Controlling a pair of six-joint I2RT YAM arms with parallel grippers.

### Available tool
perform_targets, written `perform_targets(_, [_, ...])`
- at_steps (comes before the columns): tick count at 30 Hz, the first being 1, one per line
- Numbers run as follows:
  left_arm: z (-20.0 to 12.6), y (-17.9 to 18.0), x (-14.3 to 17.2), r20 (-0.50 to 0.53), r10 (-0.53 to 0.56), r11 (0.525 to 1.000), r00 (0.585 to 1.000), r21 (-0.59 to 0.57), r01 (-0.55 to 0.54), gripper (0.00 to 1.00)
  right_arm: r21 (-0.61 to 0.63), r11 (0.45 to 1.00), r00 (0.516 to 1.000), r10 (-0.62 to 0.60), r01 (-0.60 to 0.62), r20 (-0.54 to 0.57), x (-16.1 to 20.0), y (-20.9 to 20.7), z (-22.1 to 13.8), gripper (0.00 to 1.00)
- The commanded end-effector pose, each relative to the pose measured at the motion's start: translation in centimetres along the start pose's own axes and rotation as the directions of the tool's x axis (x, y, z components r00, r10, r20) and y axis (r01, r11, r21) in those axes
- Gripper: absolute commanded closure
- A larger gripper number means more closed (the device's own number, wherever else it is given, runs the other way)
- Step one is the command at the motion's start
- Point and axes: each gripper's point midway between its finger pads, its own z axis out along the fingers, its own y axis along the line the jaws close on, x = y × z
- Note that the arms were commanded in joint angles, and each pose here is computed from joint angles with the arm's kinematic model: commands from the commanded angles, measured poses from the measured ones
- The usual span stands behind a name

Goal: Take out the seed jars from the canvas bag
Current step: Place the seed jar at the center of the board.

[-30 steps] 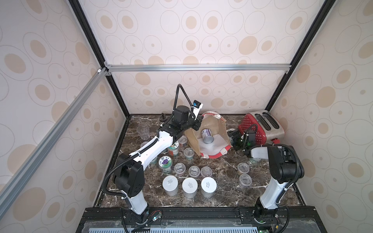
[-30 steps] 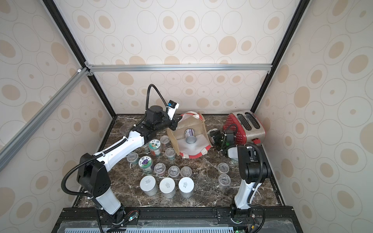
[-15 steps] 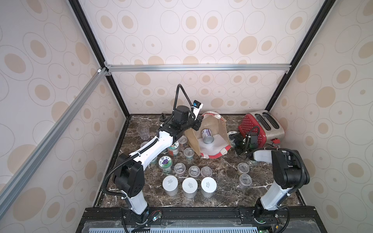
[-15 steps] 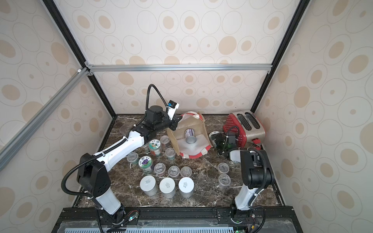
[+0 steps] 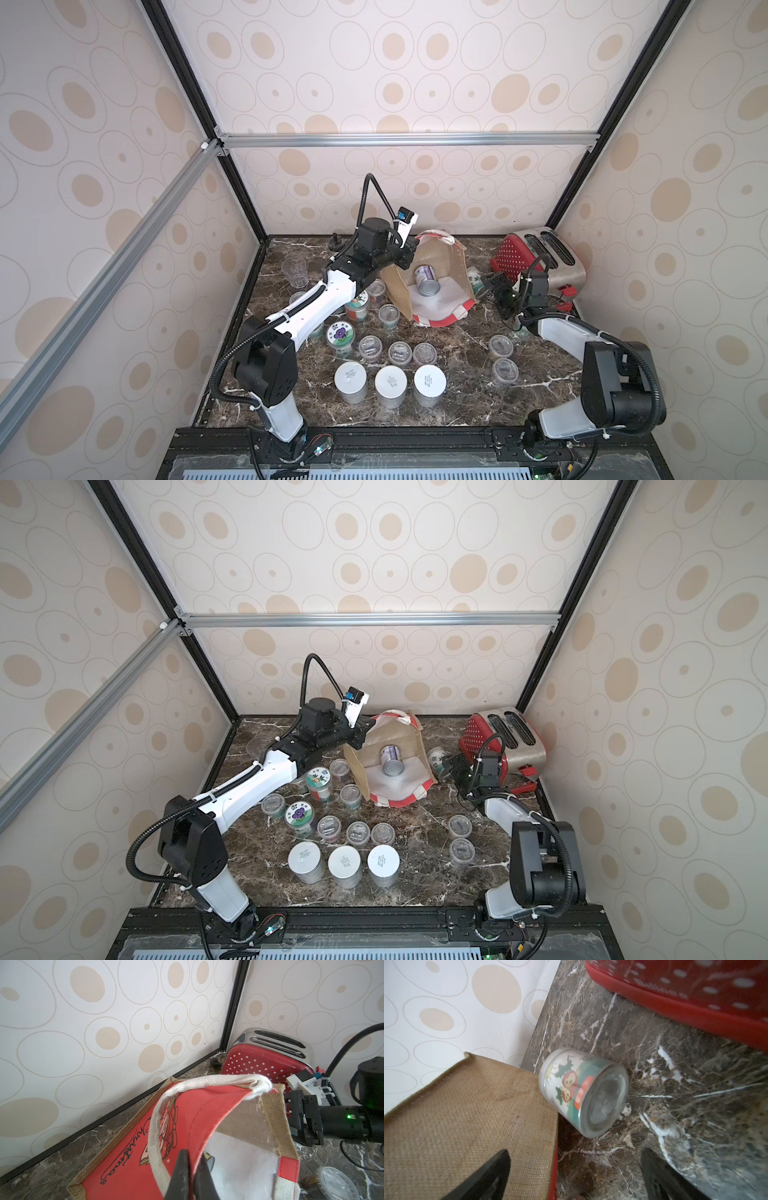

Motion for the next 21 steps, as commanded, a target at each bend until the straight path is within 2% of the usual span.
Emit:
perform_targets(1, [-1.8, -0.1, -2.4, 0.065, 0.005, 1.0, 0.998, 0.006, -0.006, 1.0, 0.078, 0.997, 0.999, -0.021, 0.024, -0.039, 0.9, -2.5, 0.0, 0.0])
perform_targets(5, [-2.2, 1.2, -2.4, 0.063, 0.011, 0.997, 0.998, -0.074, -0.007, 1.0, 0.073, 0.986, 0.987, -0.141, 0.147, -0.081, 0.7, 0.0, 0.0, 0.0])
perform_targets(8, [-2.7, 3.0, -2.6, 0.072, -0.004, 0.988, 0.997, -0.151, 0.015, 1.0, 0.116, 0.979, 0.981, -0.151, 0.165, -0.123, 0.5, 0.6, 0.6, 0.0])
perform_targets(10, [-2.8, 3.5, -2.7, 0.079, -0.025, 0.988, 0.997, -0.149, 0.036, 1.0, 0.213, 0.965, 0.985, -0.126, 0.15, -0.122, -0.1, -0.4, 0.4, 0.0])
perform_targets(14, [-2.8, 3.5, -2.3, 0.072, -0.035, 0.991, 0.997, -0.129, 0.045, 1.0, 0.428, 0.892, 0.986, -0.096, 0.147, -0.14, -1.3, -1.2, -0.3, 0.0])
perform_targets(21, [-2.8, 4.6, -1.5, 0.063, -0.068, 0.989, 0.996, -0.13, 0.076, 1.0, 0.559, 0.81, 0.973, -0.061, 0.179, -0.223, -0.8, 0.9, 0.9, 0.0])
